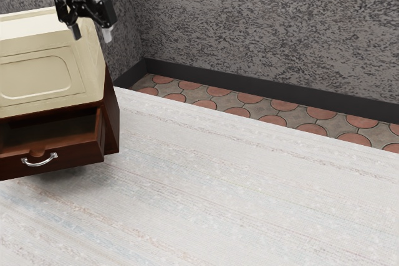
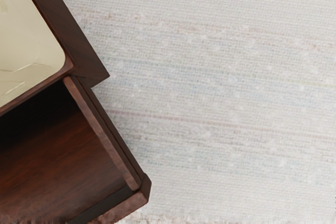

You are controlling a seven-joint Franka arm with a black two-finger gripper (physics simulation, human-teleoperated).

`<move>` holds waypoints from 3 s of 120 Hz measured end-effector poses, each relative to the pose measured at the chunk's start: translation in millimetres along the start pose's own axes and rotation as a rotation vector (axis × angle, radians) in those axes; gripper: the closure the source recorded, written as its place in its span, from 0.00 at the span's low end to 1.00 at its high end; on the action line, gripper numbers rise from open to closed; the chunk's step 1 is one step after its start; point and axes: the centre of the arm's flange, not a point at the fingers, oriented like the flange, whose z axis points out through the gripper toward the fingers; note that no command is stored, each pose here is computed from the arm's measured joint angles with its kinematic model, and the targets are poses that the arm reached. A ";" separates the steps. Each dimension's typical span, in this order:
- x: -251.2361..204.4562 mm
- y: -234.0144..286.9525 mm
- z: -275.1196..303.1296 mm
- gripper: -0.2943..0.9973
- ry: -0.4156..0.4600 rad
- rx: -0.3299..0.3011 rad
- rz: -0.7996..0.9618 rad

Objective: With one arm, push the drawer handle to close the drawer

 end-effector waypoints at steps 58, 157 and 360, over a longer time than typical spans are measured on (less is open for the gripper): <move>-257.2 -31.4 -58.2 0.23 0.039 0.008 -0.149; -294.1 -19.4 230.8 0.39 -0.026 0.121 -0.762; -174.6 -136.8 291.1 0.84 0.069 0.036 -0.457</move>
